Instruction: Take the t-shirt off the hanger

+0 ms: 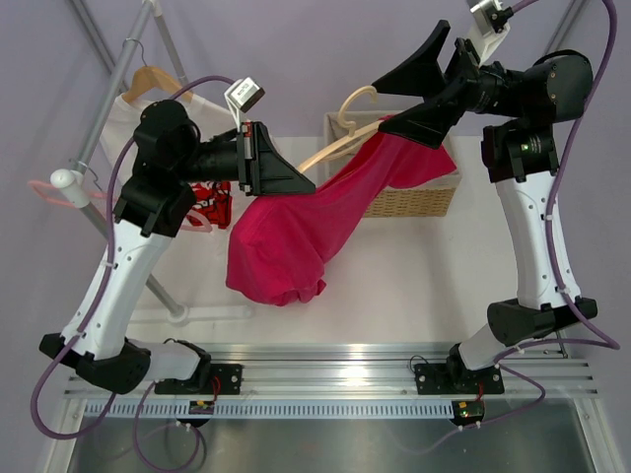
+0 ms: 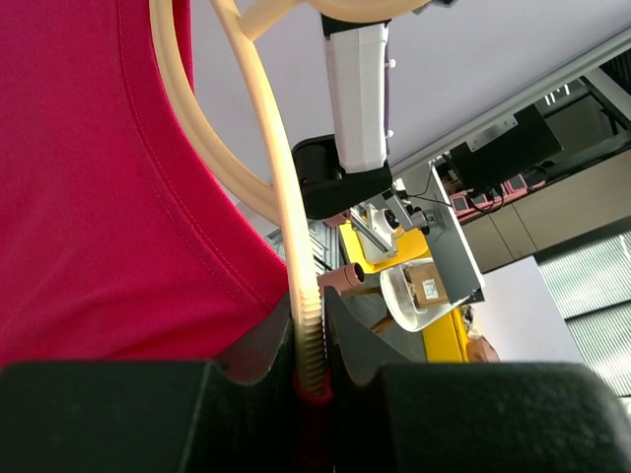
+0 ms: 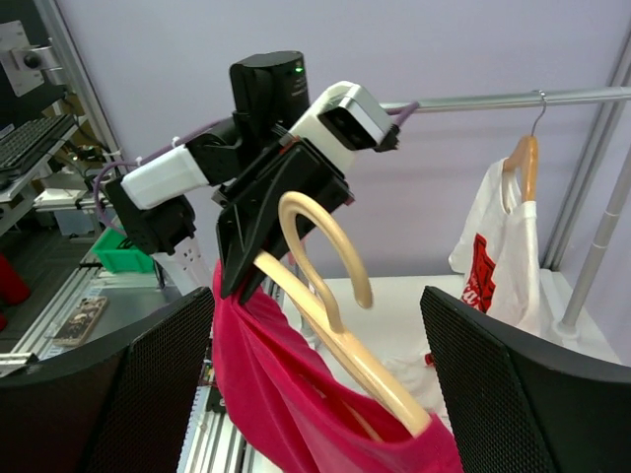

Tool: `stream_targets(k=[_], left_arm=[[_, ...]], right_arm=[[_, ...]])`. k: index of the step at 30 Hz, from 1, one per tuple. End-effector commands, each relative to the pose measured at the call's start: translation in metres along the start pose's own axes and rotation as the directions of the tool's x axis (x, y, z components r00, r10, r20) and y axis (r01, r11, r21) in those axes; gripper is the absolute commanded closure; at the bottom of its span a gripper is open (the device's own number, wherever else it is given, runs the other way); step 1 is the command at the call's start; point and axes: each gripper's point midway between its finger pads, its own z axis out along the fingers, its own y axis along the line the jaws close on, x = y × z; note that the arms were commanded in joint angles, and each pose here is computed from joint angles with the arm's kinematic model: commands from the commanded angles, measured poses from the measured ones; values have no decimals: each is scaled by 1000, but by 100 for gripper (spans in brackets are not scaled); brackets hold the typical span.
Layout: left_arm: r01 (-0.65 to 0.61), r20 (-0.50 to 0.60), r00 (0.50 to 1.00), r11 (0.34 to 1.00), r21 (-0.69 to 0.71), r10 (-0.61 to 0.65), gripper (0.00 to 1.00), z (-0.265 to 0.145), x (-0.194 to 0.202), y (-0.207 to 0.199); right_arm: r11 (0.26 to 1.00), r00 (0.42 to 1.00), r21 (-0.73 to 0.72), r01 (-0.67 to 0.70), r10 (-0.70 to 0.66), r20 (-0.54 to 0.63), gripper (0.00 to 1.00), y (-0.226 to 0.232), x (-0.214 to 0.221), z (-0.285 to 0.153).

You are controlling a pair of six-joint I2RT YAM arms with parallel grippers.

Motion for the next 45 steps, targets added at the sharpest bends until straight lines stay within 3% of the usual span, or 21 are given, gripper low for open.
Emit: stream_targets(k=[1,8,12,15,16,19,20,22,23,26,27,29,33,34,35,37,45], left_arm=[[-133,-9,991,983,128,135,100,2,-7,-33],[-117,-40,991,976,182,126,100,15,-11,-37],[-137,-34,988,964,227,148,100,21,-15,-45],[-149,-41,985,952,269,166,100,21,-15,-53],[-148,-51,985,950,276,168,100,22,-14,-53],[-146,-53,985,948,282,167,100,23,-15,-51],[-158,-45,983,945,288,178,100,23,-17,-53],[-152,-46,984,945,288,172,100,25,-19,-51],[-158,-41,983,944,291,178,100,25,-21,-53],[-157,-44,983,946,283,176,31,27,-27,-45],[-172,-29,982,947,270,187,2,25,-32,-41],[-207,-6,977,947,246,215,1,18,-37,-35],[-250,95,966,963,101,241,1,-1,-76,1],[-185,97,979,982,48,180,1,0,-81,20],[-235,106,967,972,3,233,1,-2,-85,31],[-176,107,977,980,-89,185,1,-4,-84,54],[-155,150,962,910,-386,227,3,-19,-85,116]], right_arm=[[998,999,-59,-23,22,-29,5,9,5,5],[993,998,-102,-59,55,-42,5,10,13,16],[979,987,-131,-156,148,-70,14,8,25,23],[978,987,-143,-154,146,-64,30,10,32,23],[978,988,-143,-149,142,-63,43,12,31,22],[975,985,-150,-162,151,-81,66,12,35,21],[974,984,-153,-166,155,-87,81,14,34,20],[974,984,-157,-164,151,-91,100,16,33,20],[975,986,-156,-158,146,-85,100,17,31,21],[983,992,-136,-123,117,-53,100,19,21,21],[983,988,-107,-153,148,-47,100,16,20,21],[996,997,-58,-74,72,-30,100,16,17,17],[986,992,112,-124,127,-15,100,0,32,-5],[981,994,164,-106,107,6,100,-1,26,-18],[965,986,204,-166,164,26,100,-10,32,-26],[954,989,264,-144,132,61,100,-11,25,-40],[886,990,445,-134,103,94,100,-23,8,-61]])
